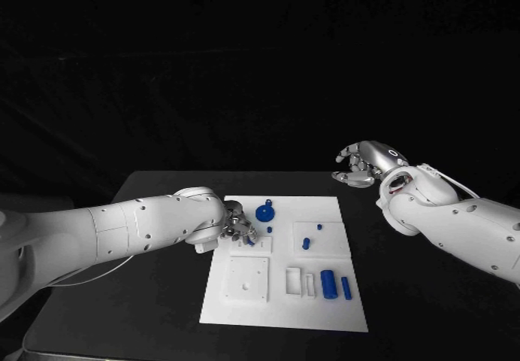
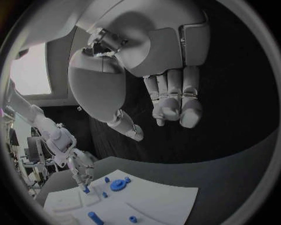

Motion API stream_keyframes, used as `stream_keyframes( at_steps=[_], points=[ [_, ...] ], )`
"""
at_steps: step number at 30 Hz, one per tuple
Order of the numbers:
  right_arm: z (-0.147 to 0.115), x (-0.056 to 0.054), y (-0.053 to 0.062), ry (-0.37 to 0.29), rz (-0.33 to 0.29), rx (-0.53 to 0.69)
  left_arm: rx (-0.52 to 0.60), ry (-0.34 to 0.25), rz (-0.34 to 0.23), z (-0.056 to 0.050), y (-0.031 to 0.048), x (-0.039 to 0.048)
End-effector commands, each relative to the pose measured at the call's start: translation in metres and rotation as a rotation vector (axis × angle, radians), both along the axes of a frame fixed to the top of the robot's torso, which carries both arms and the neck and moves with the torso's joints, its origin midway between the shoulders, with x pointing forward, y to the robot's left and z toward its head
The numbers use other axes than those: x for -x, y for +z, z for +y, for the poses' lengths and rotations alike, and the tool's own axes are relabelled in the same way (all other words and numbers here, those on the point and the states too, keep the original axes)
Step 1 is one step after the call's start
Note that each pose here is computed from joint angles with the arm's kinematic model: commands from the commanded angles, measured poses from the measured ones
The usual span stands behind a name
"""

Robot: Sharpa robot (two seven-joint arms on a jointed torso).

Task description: Assemble the parts on the task board

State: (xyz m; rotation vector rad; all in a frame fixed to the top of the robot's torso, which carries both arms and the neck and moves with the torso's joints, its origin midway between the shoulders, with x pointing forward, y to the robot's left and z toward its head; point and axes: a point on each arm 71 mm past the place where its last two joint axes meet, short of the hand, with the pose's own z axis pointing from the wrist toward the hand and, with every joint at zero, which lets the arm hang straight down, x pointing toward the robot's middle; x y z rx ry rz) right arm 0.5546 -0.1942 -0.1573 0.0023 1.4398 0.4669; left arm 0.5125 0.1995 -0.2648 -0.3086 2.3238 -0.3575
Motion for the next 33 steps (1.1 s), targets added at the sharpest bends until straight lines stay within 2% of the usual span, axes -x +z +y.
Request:
stream_keyframes(
  at_steps=[1,17,27,33],
  points=[
    [0.0012,0.0,0.0007,0.007,-0.006,-0.001,-0.009,-0.036,-0.001,-0.002,0.0001,-0.0001],
    [0.0001,-0.0024,0.0017,0.013,0.019,-0.089,-0.006,-0.03,-0.005,-0.0011,-0.0019,-0.0002],
    [0.0015,-0.0039,-0.0018,0.036,0.092,-0.182,-0.003,-0.032,-0.009,-0.0036,-0.0023,-0.0009],
    [0.0034,-0.0039,-0.0017,0.045,0.095,-0.199,-0.001,-0.038,-0.007,-0.0065,-0.0029,-0.0004]
  ],
)
